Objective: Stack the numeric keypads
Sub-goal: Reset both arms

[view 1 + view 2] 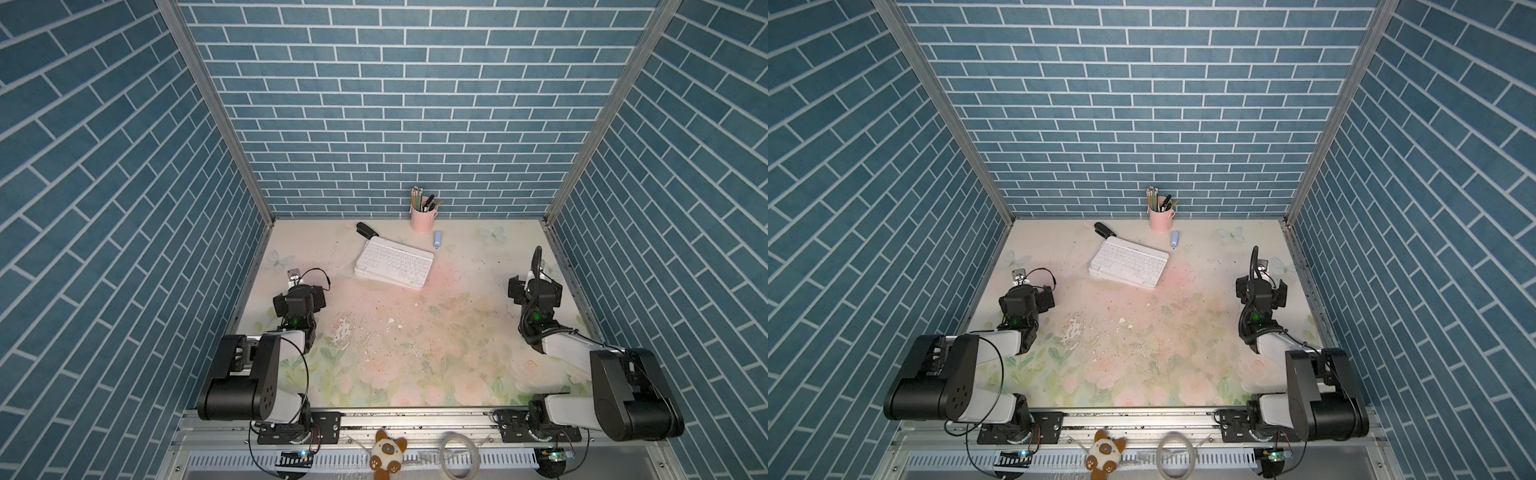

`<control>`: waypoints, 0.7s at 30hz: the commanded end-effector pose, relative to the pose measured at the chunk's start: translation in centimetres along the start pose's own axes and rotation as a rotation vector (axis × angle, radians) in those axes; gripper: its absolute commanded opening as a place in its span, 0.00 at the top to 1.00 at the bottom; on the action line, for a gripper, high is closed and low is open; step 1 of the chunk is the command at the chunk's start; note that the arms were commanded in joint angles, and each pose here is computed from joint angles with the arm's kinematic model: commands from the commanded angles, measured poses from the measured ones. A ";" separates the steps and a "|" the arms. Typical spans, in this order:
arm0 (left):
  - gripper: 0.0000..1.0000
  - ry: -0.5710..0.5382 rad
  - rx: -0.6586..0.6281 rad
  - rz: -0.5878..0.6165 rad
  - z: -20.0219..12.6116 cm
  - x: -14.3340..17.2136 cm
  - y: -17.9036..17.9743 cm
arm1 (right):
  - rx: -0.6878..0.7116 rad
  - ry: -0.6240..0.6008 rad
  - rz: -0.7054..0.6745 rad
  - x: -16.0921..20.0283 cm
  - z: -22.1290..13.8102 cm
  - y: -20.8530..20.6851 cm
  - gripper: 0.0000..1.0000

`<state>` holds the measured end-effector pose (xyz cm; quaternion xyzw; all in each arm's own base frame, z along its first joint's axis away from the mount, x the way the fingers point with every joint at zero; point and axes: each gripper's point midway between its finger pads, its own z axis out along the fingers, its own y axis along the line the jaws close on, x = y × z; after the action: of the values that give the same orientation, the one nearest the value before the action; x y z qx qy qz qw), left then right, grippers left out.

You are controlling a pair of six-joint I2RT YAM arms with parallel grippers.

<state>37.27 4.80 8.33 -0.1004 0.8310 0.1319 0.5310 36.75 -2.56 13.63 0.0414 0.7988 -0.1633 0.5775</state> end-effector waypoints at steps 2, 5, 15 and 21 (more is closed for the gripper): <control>0.00 -0.089 0.088 0.071 0.2 -1.8 -2.4 | -0.054 -0.114 0.004 -2.0 -1.2 0.4 0.01; 0.01 -0.094 0.087 0.069 0.1 -1.9 -2.4 | -0.117 -0.055 0.036 0.1 -0.9 1.6 0.01; 0.00 -0.097 0.086 0.069 0.1 -1.9 -2.4 | -0.090 -0.142 0.130 2.9 0.7 0.3 0.01; 0.00 -0.096 0.087 0.071 0.2 -1.9 -2.5 | -0.067 0.049 0.140 3.8 3.6 0.0 0.01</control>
<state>38.67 2.85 9.37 -0.0472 0.8165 0.1218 0.5624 38.02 -4.25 8.49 0.0690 0.8108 -0.1113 0.5705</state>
